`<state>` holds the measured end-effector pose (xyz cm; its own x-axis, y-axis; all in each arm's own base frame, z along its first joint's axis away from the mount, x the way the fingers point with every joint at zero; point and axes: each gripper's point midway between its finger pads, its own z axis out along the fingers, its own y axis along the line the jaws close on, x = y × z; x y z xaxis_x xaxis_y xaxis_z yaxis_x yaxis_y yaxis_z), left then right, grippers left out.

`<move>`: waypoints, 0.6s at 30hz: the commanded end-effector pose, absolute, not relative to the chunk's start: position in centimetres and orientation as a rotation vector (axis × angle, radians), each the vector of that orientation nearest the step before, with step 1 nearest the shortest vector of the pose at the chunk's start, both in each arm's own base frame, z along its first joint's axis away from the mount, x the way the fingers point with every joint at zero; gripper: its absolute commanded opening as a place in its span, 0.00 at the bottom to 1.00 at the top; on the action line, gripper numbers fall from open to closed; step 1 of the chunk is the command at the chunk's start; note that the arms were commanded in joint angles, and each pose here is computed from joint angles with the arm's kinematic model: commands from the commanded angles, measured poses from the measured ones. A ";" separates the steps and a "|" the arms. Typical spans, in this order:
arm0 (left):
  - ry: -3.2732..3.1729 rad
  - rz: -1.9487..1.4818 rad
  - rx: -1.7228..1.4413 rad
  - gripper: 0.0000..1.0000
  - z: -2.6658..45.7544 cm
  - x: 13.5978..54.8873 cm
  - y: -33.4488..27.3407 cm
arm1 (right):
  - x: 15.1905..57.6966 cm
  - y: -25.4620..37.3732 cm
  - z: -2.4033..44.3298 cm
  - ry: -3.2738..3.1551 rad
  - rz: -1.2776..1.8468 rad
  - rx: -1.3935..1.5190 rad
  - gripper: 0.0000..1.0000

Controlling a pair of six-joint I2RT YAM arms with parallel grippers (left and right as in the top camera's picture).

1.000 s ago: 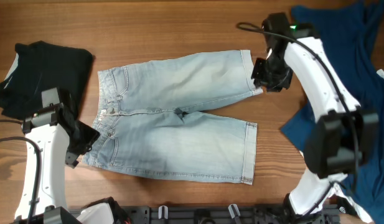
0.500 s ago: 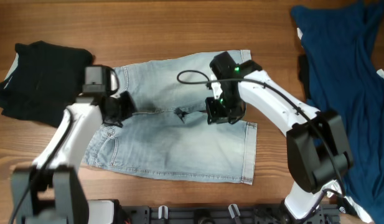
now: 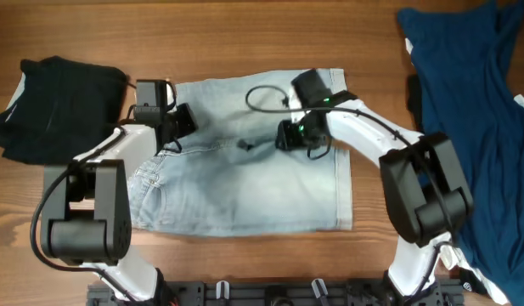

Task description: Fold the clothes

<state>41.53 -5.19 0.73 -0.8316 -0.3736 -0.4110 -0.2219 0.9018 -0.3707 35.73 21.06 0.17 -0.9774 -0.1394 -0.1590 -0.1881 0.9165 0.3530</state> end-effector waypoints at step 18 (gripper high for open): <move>2.590 -0.349 -0.457 0.77 8.6 36.3 -4.1 | 39.3 10.1 9.4 2.849 0.284 0.140 1.00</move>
